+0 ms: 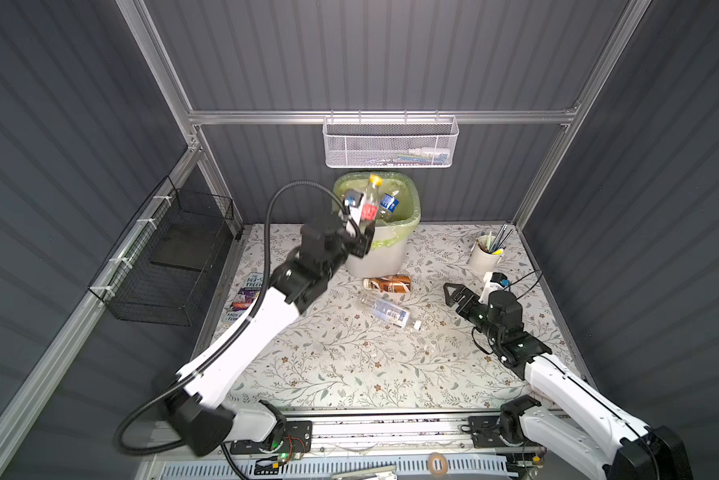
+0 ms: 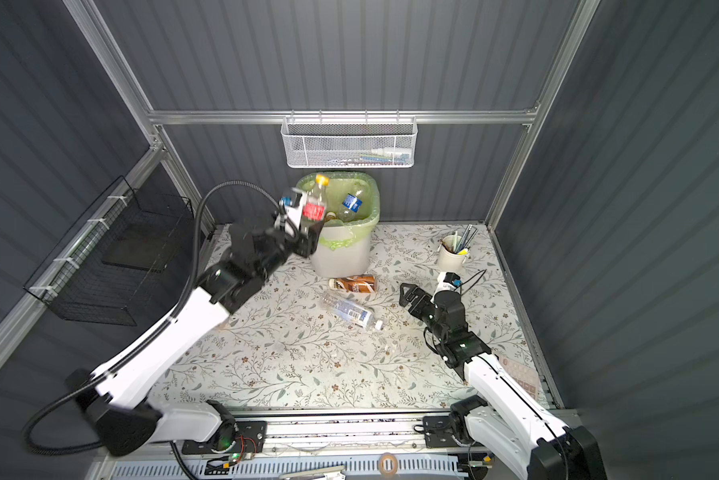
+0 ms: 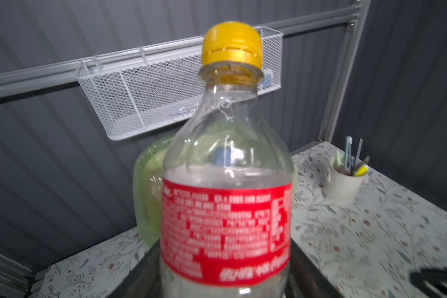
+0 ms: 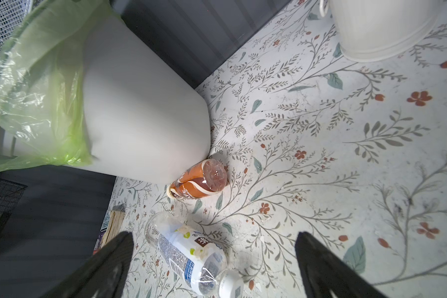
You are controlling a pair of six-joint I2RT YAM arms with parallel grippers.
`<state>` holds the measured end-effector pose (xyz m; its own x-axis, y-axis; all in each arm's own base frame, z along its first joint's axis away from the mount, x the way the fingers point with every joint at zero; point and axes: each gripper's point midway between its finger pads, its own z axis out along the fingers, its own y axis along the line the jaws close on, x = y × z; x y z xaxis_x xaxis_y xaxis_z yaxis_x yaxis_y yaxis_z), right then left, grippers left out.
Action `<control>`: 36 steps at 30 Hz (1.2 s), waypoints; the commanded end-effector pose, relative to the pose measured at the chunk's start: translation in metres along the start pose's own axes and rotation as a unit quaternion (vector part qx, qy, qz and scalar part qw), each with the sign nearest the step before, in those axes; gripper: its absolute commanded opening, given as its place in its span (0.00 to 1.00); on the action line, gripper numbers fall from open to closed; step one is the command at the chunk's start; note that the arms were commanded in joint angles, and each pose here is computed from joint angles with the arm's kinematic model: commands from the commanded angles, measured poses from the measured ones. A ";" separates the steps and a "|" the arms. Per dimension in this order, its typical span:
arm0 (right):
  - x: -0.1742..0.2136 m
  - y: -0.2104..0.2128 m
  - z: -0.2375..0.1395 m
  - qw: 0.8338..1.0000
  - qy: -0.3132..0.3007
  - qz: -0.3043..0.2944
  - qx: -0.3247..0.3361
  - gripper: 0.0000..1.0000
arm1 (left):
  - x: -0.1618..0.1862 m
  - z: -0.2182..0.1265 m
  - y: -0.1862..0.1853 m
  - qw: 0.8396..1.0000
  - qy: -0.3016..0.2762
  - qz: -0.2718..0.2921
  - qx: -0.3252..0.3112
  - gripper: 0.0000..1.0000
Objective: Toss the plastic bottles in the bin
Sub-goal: 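Lift the red-label bottle with the left gripper and release it over the bin, then withdraw the left arm while the right gripper reaches to the white-label bottle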
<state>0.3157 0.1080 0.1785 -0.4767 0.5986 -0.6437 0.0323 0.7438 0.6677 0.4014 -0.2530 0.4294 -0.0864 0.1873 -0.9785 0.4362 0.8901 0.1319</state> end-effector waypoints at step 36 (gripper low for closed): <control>0.074 0.049 0.043 0.938 0.210 -0.275 -0.013 0.99 | 0.165 -0.089 0.065 0.966 0.118 -0.149 -0.173 1.00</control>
<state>0.3245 0.1840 0.1529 -0.7103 0.0975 -0.6971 -0.2307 0.9034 0.3614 0.3438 -0.1496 0.2977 -0.3769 0.0463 -0.9251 0.1607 0.9869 -0.0161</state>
